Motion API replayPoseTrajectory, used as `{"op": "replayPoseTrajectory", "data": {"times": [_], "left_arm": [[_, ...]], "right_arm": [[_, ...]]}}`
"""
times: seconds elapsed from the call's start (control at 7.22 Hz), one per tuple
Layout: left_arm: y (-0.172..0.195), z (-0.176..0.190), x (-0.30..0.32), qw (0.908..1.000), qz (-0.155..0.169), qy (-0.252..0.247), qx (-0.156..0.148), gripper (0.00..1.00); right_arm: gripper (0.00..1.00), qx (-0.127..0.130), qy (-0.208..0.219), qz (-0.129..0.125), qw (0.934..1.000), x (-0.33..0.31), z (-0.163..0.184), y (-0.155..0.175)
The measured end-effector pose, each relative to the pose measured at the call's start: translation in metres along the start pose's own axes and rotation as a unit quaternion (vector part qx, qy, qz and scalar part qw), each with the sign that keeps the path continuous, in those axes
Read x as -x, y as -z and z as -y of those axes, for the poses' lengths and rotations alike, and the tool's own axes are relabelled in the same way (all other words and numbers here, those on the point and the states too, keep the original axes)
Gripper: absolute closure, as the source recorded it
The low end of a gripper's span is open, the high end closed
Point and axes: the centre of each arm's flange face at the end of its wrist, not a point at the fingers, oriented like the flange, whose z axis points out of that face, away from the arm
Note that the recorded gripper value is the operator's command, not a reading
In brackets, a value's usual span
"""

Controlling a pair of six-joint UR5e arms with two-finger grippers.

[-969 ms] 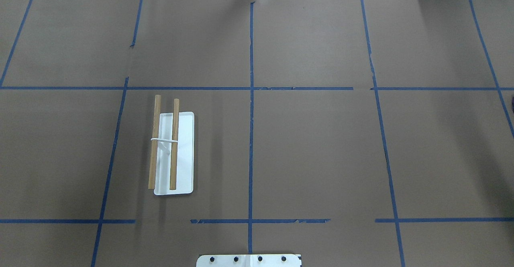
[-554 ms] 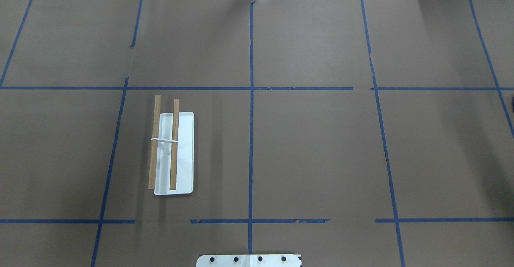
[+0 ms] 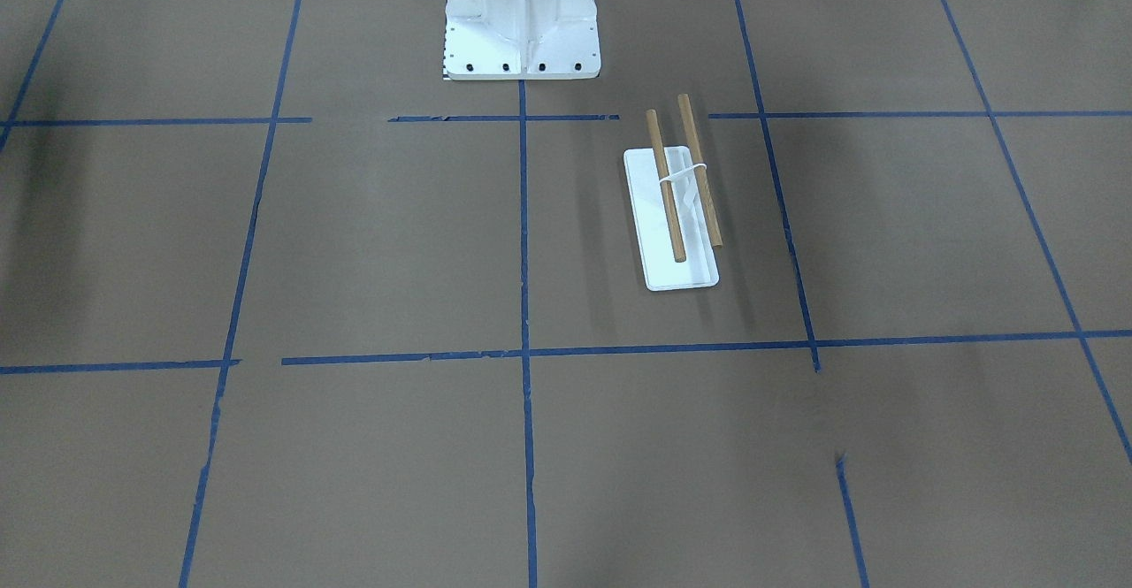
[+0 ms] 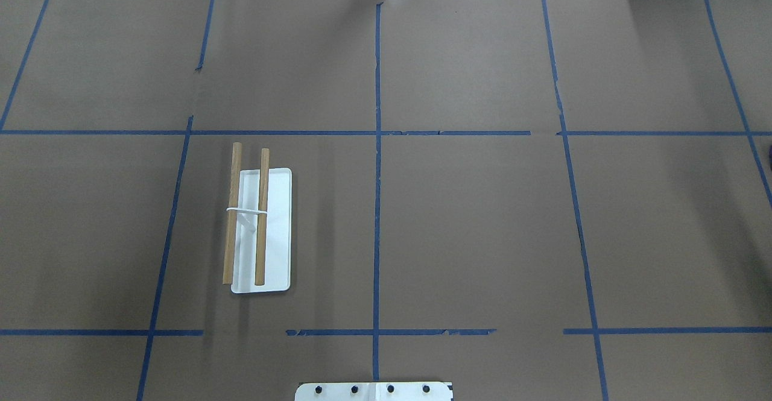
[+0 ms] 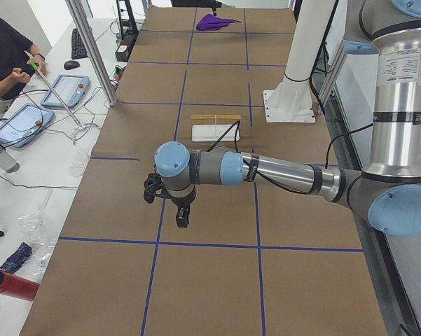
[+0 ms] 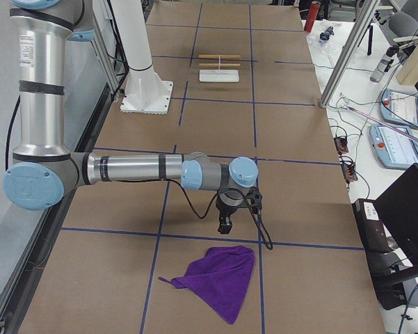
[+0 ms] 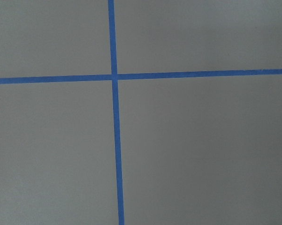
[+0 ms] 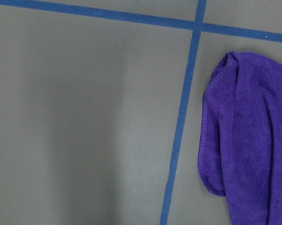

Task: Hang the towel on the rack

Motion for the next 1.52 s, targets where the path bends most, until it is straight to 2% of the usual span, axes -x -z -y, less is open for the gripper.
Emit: {"op": "replayPoseTrajectory", "data": {"times": [0.28, 0.42, 0.55, 0.69, 0.83, 1.11, 1.25, 1.52], "left_arm": [[0.003, 0.0, -0.004, 1.0, -0.004, -0.003, -0.003, 0.0], [0.004, 0.0, -0.006, 1.0, -0.006, -0.004, -0.005, 0.0], [0.005, -0.001, -0.007, 0.9999, -0.007, -0.005, -0.006, 0.0], [0.005, -0.001, -0.007, 0.9999, -0.008, -0.005, -0.006, 0.0], [0.006, -0.001, -0.008, 0.9999, -0.008, -0.006, -0.006, 0.0], [0.007, -0.001, -0.009, 0.9999, -0.009, -0.007, -0.008, 0.0], [0.008, -0.001, -0.01, 0.9999, -0.009, -0.009, -0.008, 0.0], [0.011, -0.001, -0.014, 0.9998, -0.009, -0.012, -0.011, 0.0]], "right_arm": [[0.03, -0.024, 0.011, -0.015, 0.9995, -0.036, 0.028, -0.053], [0.06, -0.035, 0.002, -0.017, 0.9992, -0.04, 0.035, -0.071], [0.11, -0.038, -0.005, -0.018, 0.9991, -0.041, 0.037, -0.081], [0.12, -0.034, -0.011, -0.02, 0.9992, -0.046, 0.035, -0.09], [0.36, -0.029, -0.016, -0.024, 0.9992, -0.051, 0.032, -0.097], [0.92, -0.025, -0.019, -0.028, 0.9991, -0.054, 0.03, -0.101], [1.0, -0.024, -0.019, -0.028, 0.9991, -0.054, 0.03, -0.102], [1.0, -0.023, -0.018, -0.026, 0.9992, -0.055, 0.028, -0.103]]}}
